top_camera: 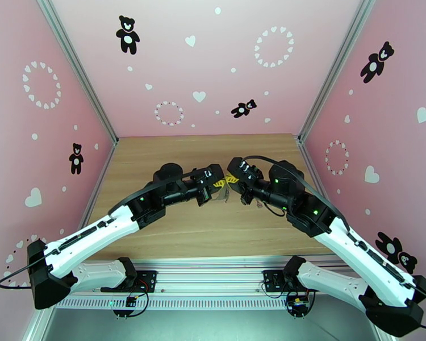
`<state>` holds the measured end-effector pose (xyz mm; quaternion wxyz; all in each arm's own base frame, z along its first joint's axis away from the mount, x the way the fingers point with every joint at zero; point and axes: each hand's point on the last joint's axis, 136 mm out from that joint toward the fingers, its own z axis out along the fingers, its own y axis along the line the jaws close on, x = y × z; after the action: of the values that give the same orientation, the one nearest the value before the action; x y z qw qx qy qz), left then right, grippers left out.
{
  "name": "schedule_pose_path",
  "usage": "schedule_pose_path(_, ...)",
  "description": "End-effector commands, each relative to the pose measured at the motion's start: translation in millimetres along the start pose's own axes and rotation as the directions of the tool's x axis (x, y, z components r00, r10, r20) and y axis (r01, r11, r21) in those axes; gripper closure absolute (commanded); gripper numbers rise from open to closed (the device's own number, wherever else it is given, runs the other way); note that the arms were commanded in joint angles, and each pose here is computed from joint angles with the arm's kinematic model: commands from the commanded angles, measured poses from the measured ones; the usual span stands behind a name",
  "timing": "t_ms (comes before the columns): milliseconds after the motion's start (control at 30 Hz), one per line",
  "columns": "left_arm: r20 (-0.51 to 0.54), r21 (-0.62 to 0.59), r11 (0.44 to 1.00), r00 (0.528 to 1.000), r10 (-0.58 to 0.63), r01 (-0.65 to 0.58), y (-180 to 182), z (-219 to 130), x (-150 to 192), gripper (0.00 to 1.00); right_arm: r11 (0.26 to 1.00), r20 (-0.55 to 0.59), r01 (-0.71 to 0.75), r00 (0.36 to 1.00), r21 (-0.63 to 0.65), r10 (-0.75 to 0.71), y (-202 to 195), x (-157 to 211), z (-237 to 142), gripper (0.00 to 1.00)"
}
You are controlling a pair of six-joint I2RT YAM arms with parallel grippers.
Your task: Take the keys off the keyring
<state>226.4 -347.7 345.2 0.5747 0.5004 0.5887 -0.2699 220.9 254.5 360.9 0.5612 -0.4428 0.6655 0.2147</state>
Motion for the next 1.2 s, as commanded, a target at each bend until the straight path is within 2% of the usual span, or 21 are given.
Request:
schedule_pose_path(0,0.017,-0.004,1.0,1.0,-0.024,0.024,-1,0,-3,0.97,0.997,0.034,-0.07,0.997,-0.018,0.071,3,-8,1,1.0)
schedule_pose_path(167,-0.003,-0.03,0.999,0.999,-0.034,0.034,3,1,1,0.88,0.995,0.035,-0.087,0.995,-0.045,0.089,7,-7,0,1.0)
schedule_pose_path(267,-0.024,-0.048,0.997,0.998,-0.054,0.053,7,2,3,0.79,0.992,0.006,-0.1,0.995,-0.08,0.101,13,-4,2,1.0)
schedule_pose_path(367,0.012,-0.05,0.995,0.996,-0.084,0.084,6,-5,-2,0.63,0.989,-0.033,-0.126,0.992,-0.077,0.123,11,1,3,1.0)
schedule_pose_path(400,0.025,-0.034,0.995,0.996,-0.089,0.089,2,-9,-4,0.62,0.987,-0.037,-0.143,0.989,-0.073,0.141,9,1,4,1.0)
schedule_pose_path(567,0.105,0.014,0.99,0.985,-0.138,0.137,-12,-28,-9,0.59,0.962,-0.08,-0.262,0.963,-0.074,0.256,-2,6,3,1.0)
schedule_pose_path(800,0.222,-0.026,0.974,0.951,-0.215,0.226,-8,-39,-6,0.59,0.916,-0.104,-0.392,0.918,-0.085,0.383,-9,15,-2,1.0)
schedule_pose_path(867,0.197,-0.031,0.965,0.948,-0.248,0.259,-9,-30,10,0.6,0.904,-0.098,-0.417,0.907,-0.088,0.409,-10,17,-5,1.0)
schedule_pose_path(1167,0.279,-0.031,0.937,0.903,-0.327,0.348,-1,-5,15,0.71,0.87,-0.056,-0.482,0.876,-0.106,0.479,-15,18,-12,1.0)
